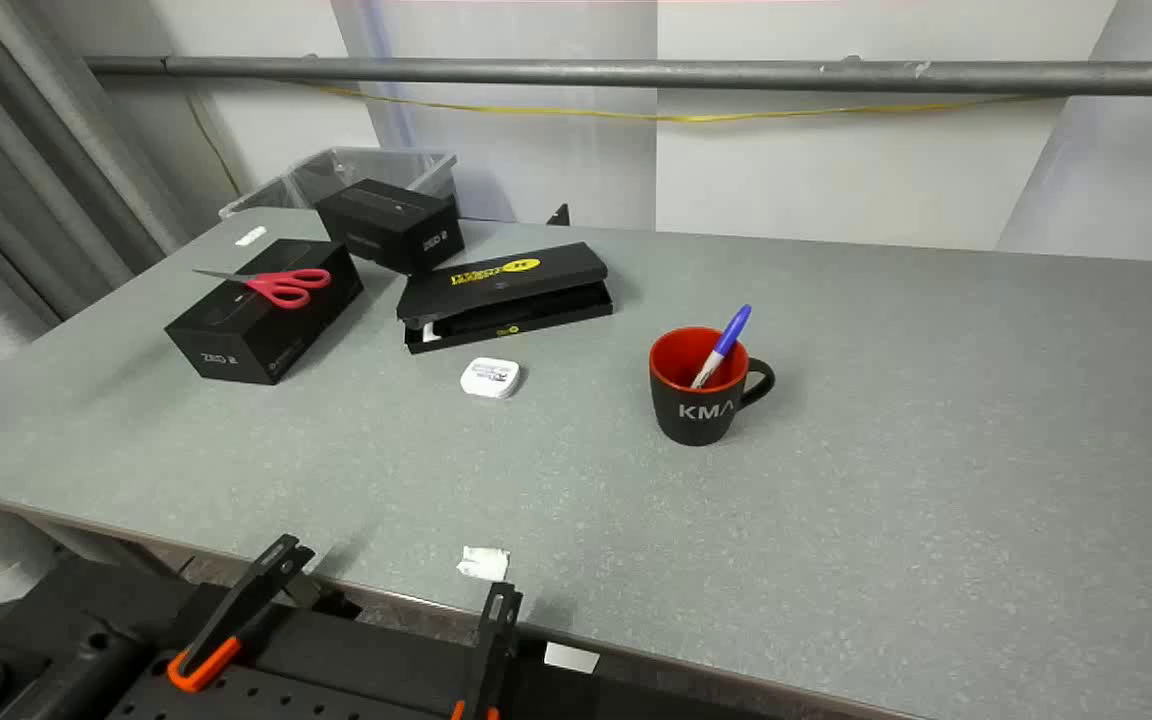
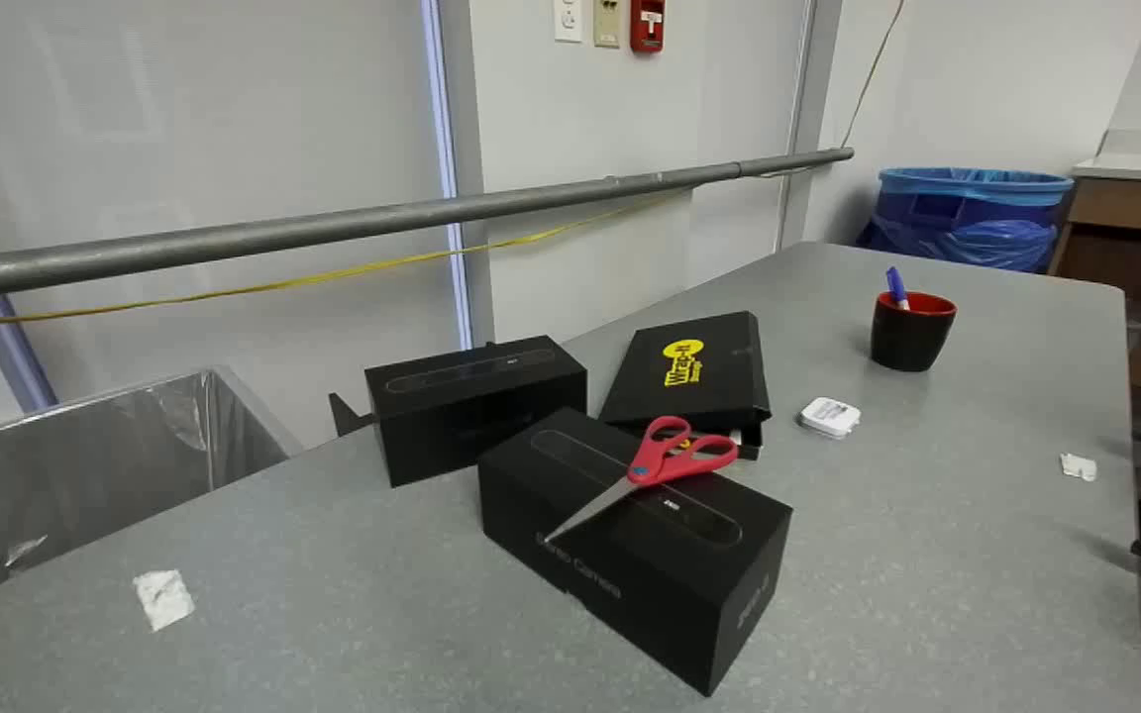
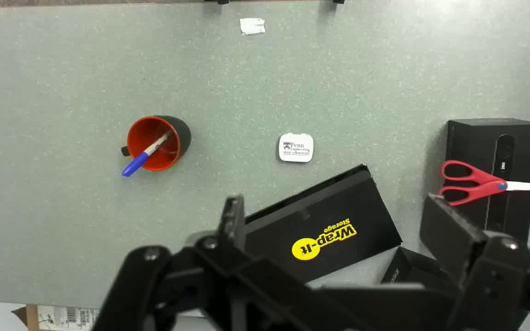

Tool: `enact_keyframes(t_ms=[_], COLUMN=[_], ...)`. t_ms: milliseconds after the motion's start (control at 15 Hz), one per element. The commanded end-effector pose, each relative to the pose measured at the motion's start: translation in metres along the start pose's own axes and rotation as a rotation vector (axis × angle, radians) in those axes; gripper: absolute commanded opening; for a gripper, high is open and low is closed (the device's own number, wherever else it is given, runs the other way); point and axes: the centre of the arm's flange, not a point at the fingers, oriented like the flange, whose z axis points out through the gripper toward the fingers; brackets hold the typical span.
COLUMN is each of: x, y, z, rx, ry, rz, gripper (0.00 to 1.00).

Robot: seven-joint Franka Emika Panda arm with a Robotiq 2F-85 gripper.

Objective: Remove the blue pen from the red and black mug

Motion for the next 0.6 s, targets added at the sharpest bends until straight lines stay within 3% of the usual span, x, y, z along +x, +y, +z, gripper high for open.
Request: enact_keyframes(t_ms=[0,400,533], x=[0.0,0.0,0.001], y=[0.0,0.0,0.005], z=[0.0,0.0,0.012], rx=[0.0,0.0,-0.037], ry=[0.0,0.0,0.029], rz=[0.0,0.0,0.027], gripper=[1.0,1.0,1.0])
